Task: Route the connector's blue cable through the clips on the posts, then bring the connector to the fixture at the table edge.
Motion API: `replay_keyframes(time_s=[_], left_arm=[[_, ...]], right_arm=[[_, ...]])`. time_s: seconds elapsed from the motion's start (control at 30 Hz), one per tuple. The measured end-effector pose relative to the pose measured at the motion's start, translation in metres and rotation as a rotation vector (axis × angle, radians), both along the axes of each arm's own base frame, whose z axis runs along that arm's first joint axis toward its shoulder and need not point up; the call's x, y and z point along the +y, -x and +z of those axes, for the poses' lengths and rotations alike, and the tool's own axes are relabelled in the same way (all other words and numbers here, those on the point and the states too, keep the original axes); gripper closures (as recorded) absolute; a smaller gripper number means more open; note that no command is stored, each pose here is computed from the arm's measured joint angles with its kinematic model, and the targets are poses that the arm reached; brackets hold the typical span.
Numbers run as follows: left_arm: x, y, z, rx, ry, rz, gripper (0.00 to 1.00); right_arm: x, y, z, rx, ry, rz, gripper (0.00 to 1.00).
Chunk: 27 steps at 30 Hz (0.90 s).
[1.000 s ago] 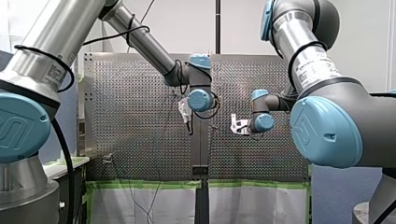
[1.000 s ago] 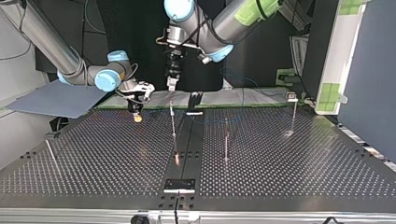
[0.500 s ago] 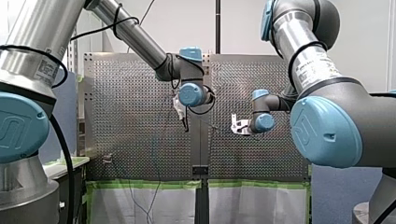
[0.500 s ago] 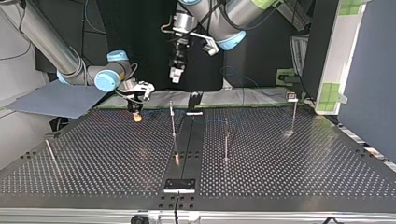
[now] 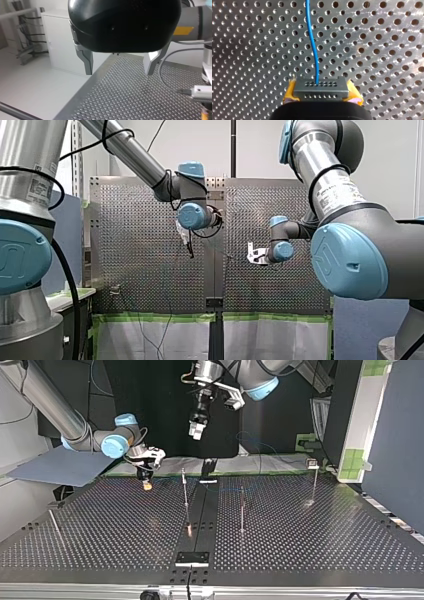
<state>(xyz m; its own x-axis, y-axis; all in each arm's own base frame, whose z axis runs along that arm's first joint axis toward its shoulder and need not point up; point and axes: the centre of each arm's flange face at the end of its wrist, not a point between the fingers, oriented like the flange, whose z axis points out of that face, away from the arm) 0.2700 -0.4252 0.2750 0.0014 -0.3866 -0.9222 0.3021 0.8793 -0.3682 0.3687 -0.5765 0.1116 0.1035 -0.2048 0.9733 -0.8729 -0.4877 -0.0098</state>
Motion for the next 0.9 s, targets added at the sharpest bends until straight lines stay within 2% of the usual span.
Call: replay_keyframes(time_s=[0.27,0.47,0.63,0.9], left_arm=[[0.015,0.015,0.006,-0.033,0.061,-0.022,0.0],[0.019,0.026,-0.027,-0.007,0.04,-0.033,0.0],[0.025,0.035,-0.057,0.02,0.014,-0.023,0.0],[0.048,0.045,-0.061,0.01,0.022,0.01,0.0]], right_arm=[[0.0,0.0,0.0,0.001,-0.001,0.0,1.0],[-0.002,0.003,0.0,0.002,-0.001,-0.004,1.0],[-0.002,0.003,0.001,0.001,0.0,-0.005,1.0],[-0.003,0.004,0.003,0.005,-0.006,-0.01,1.0]])
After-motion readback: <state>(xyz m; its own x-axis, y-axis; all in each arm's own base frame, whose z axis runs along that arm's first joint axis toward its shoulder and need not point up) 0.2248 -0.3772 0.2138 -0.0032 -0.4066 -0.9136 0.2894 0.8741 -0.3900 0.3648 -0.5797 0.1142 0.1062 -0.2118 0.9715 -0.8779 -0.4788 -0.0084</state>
